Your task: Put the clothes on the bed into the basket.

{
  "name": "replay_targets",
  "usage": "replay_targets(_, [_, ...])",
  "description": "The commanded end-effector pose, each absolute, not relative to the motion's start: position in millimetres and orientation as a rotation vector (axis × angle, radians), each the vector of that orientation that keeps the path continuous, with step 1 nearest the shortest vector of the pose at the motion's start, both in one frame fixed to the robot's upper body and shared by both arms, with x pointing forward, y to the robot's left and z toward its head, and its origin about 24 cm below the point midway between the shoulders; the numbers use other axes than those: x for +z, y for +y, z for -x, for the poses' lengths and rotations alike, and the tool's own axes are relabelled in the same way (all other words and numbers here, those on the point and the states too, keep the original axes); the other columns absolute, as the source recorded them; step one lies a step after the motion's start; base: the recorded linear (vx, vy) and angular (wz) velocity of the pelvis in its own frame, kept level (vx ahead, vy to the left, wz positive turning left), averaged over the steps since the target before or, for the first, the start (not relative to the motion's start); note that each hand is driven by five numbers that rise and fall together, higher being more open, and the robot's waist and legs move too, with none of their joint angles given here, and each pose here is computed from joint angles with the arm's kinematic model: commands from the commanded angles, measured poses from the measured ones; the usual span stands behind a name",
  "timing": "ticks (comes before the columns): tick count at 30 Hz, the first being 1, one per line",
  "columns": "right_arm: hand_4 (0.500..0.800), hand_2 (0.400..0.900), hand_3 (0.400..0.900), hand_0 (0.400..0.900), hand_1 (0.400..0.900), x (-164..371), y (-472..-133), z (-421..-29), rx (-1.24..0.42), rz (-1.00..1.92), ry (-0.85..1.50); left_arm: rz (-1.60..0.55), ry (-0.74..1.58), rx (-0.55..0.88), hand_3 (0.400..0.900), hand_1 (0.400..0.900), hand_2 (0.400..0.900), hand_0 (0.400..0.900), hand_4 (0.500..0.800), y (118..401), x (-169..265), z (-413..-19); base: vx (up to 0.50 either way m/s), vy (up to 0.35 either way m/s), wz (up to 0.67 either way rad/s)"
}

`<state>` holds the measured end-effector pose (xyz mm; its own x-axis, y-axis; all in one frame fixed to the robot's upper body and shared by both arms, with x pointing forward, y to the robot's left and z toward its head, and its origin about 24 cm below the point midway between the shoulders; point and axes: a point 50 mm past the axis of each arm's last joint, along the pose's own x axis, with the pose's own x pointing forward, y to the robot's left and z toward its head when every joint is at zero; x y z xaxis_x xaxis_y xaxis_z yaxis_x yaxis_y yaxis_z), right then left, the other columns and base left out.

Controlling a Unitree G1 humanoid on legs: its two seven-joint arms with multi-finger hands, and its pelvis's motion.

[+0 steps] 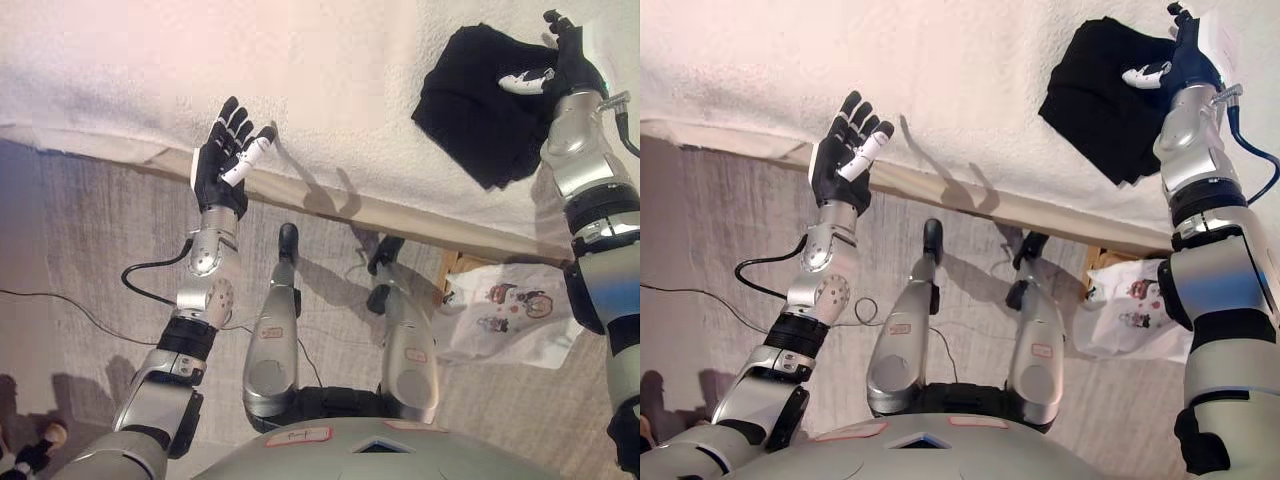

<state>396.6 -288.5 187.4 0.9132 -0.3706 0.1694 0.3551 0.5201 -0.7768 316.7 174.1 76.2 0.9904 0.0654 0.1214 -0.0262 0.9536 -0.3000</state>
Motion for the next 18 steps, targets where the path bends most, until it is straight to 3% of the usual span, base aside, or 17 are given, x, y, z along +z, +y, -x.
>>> replay_targets(1, [0.8,0.9,0.9,0.9,0.9,232.8,-283.9,-402.1,-0.484,0.882,-0.129,0.331,-0.378,-0.006,0.9,0.9,0.9,0.9,0.8,171.9,124.7,-313.5,0.013,0.026,0.04])
replay_targets(18, [0.8,0.9,0.9,0.9,0.9,240.4,-272.9,-410.6,-0.417,0.828,-0.062,0.321,-0.38,-0.018,0.9,0.9,0.9,0.9,0.8,170.1,131.5,-320.7,0.019,0.01,0.04])
